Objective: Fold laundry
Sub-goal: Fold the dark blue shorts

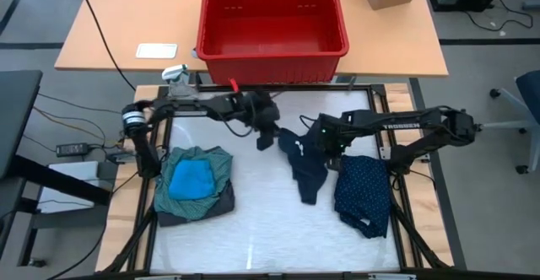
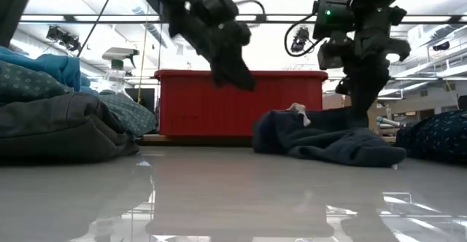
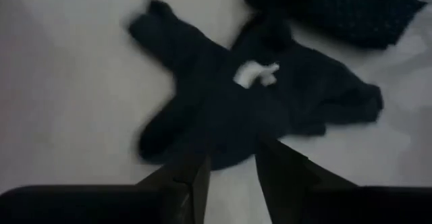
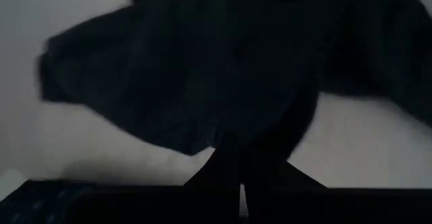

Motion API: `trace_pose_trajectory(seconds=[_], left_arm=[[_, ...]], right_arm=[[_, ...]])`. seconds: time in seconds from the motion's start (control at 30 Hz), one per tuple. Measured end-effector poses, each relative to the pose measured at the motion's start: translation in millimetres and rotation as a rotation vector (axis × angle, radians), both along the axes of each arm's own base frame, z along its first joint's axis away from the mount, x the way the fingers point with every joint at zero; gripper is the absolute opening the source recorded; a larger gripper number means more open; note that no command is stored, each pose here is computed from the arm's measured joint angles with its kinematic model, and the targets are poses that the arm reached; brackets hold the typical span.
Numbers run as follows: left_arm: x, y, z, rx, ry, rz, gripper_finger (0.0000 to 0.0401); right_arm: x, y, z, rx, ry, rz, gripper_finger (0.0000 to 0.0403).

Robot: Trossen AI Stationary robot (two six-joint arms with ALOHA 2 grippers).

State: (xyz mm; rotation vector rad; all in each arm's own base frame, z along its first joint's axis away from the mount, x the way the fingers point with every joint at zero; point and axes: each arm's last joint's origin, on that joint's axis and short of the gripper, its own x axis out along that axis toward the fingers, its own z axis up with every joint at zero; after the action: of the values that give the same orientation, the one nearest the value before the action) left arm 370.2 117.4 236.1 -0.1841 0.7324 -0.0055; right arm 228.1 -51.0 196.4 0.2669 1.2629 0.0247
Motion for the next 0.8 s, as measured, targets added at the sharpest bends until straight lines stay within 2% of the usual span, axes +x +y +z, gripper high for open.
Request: trace_pose_trajectory(seconds=[0.17,0.33,0.43,0.5,0.67,0.8], left_arm=[[7,16,-40,-0.029,0.088,-0.019,0.0187],[16,32,-53,0.117,0.03,-0.048,0.0273],[18,35,-59,0.08,-0.005,-0.091,0.0307],[21,36,-65,0.03,-0.026,-0.132,0.0314],[30,33,-81,0.012,-0.039,-0.12,0.0311],[35,37,-84,-0.01,-0.089,-0.077,0.0302]], right_arm=[[-9,4,0,0.02,0.101,-0.085,0.0006],[-16,11,0,0.042,0.177,-0.071,0.0006],[-19,14,0,0.046,0.21,-0.091,0.0006],[-20,15,1,0.041,0.224,-0.091,0.0006],[-21,15,1,0.031,0.229,-0.081,0.0006],[-20,12,2,-0.074,0.228,-0.08,0.0006]])
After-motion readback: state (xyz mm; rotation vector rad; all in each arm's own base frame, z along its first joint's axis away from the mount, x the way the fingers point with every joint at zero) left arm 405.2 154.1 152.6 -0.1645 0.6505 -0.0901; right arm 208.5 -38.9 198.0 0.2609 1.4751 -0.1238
